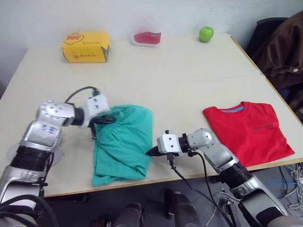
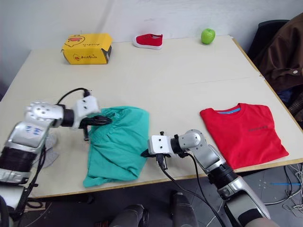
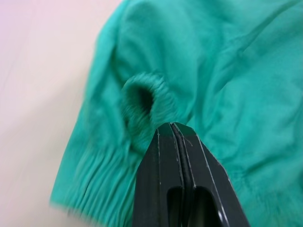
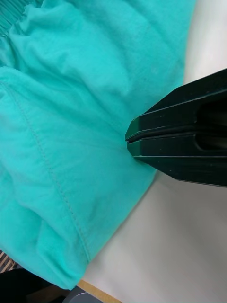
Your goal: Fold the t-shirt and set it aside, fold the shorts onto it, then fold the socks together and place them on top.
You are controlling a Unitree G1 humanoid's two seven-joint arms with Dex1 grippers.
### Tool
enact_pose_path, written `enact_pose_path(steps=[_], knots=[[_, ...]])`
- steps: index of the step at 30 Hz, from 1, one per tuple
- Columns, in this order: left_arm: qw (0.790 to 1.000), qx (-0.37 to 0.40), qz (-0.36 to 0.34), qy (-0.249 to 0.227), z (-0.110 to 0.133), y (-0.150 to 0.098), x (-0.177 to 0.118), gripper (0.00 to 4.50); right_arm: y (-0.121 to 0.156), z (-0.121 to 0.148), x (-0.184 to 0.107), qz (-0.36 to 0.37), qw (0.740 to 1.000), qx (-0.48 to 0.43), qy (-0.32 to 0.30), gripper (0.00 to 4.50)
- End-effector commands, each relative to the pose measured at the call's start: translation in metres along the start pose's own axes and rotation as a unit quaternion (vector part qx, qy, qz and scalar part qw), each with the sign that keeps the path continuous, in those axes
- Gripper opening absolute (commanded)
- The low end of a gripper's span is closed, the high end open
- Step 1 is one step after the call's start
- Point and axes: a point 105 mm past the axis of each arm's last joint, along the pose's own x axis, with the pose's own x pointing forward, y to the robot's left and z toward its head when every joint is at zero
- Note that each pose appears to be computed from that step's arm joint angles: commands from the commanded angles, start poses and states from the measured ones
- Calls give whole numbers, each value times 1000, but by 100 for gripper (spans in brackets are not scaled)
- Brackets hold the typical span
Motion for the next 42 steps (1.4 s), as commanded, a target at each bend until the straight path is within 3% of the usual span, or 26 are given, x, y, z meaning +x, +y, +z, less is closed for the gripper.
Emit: enact_pose_path(steps=[1,3,5,7,15,22,24,27,31,34,35,38,42], knots=[[994,-37,-23,-96,34,-11,-18,0,-12,38,-11,-18,997,22,-74,1],[980,-68,-79,-171,61,-32,-28,0,-25,66,-22,-20,991,47,-122,1],[979,-69,-96,-165,63,-44,-23,0,-36,80,-26,-24,989,53,-136,1],[987,-63,-83,-126,50,-49,-8,0,-50,83,-21,-37,989,55,-129,1],[993,-104,-32,-50,-8,-60,37,0,-102,25,18,-134,989,56,21,1],[988,-148,-43,-8,-42,-80,14,0,-132,-13,0,-218,969,52,103,1],[986,-162,-39,-5,-49,-83,3,0,-137,-16,-12,-232,966,56,101,1],[983,-176,-41,-39,-39,-84,-10,0,-141,5,-23,-224,969,106,17,1],[976,-184,-55,-104,-8,-81,-22,0,-129,27,-48,-192,966,162,-54,1],[973,-163,-56,-154,21,-70,-34,0,-88,33,-71,-140,949,269,-82,1],[972,-155,-62,-164,27,-69,-38,0,-74,31,-75,-124,943,299,-78,17],[973,-134,-82,-169,37,-69,-49,61,-36,17,-85,-100,917,383,-43,93],[977,-120,-85,-155,38,-65,-55,182,-12,3,-80,-81,868,488,-40,225]])
